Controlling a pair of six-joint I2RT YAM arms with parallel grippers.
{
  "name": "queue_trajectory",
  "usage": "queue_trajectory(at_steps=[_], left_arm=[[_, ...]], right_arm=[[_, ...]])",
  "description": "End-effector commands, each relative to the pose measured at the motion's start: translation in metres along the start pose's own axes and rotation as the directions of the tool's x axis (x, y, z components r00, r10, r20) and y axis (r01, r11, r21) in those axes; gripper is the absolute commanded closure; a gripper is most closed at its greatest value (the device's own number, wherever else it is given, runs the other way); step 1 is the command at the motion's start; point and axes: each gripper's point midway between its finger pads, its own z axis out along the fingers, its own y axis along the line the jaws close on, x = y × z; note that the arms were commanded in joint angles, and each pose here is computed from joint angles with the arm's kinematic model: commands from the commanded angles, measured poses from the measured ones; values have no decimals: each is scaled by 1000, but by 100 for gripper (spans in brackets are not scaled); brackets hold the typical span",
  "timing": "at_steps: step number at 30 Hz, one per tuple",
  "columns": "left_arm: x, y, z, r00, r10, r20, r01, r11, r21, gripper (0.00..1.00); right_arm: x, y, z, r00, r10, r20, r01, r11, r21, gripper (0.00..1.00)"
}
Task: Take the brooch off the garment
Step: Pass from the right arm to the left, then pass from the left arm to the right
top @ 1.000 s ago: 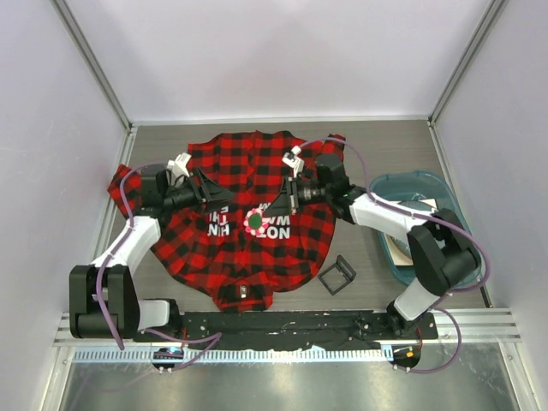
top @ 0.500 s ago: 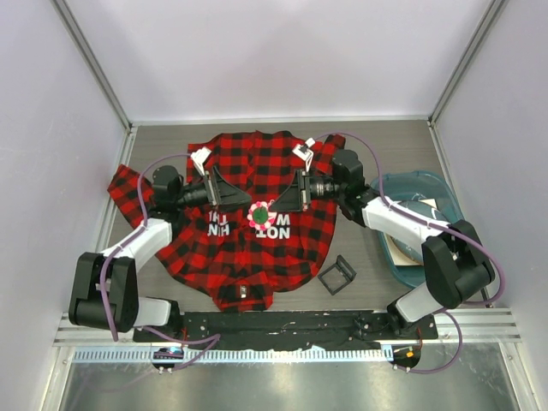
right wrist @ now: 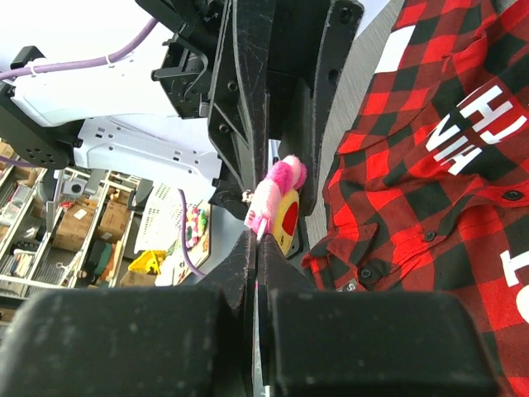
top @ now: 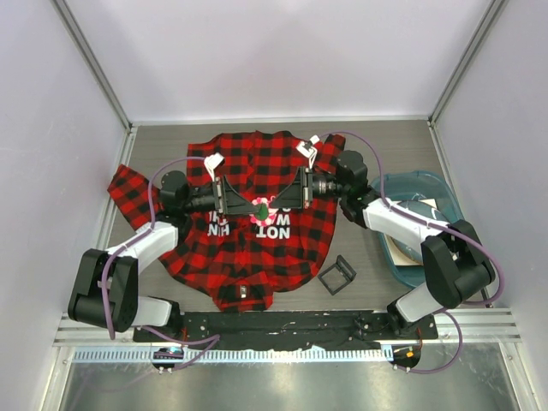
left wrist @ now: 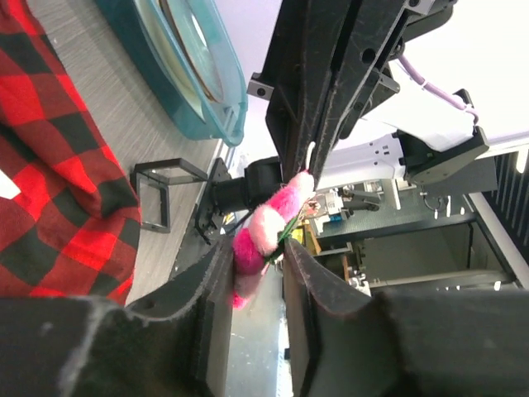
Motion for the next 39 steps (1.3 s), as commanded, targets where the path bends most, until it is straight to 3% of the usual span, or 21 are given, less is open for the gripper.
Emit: queue_trajectory(at_steps=[1, 3, 6, 7, 8, 9, 12, 15, 25, 29, 30, 37, 39], left_arm=[[-1, -16, -2, 997, 80, 5, -80, 996, 46, 78], [-5, -17, -1, 996, 83, 20, -84, 995, 46, 83], [-11, -21, 0, 995, 91, 51, -93, 995, 45, 94], [-13, -23, 0, 994, 94, 63, -97, 994, 45, 96], [-17, -27, -1, 991, 102, 90, -106, 993, 42, 100], [-19, -28, -1, 989, 101, 106, -105, 994, 37, 100], [-26, -32, -2, 981, 100, 164, -105, 994, 21, 100], [-28, -34, -3, 977, 102, 187, -106, 994, 13, 100], [-25, -20, -3, 983, 51, 176, -50, 999, -11, 100], [-24, -22, -3, 982, 58, 178, -57, 998, -8, 100], [-25, -22, -3, 982, 56, 179, -56, 998, -9, 100], [-25, -22, -3, 982, 53, 183, -52, 999, -10, 100], [-25, -23, -3, 983, 49, 179, -48, 999, -7, 100]], right_arm=[[-11, 15, -4, 998, -56, 34, 57, 998, -30, 99], [-10, 11, -4, 999, -41, 36, 41, 999, -10, 99], [-12, 2, -3, 998, -12, 67, 9, 999, 47, 87], [-14, 2, -4, 996, -10, 84, 6, 998, 57, 74], [-14, -5, -5, 993, 4, 116, -14, 996, 89, 67], [-19, -2, -6, 989, 12, 149, -25, 996, 85, 55], [-19, 4, -3, 977, 33, 209, -47, 997, 62, 41], [-15, 9, 7, 975, 46, 216, -53, 998, 29, 37], [-32, 25, 13, 948, 13, 319, -17, 1000, 11, 38], [-35, 20, 19, 949, 17, 313, -24, 1000, 19, 51], [-35, 21, 21, 951, 18, 309, -24, 1000, 14, 59], [-32, 20, 30, 957, 23, 290, -26, 1000, 6, 70], [-31, 18, 31, 958, 24, 284, -27, 1000, 7, 90]])
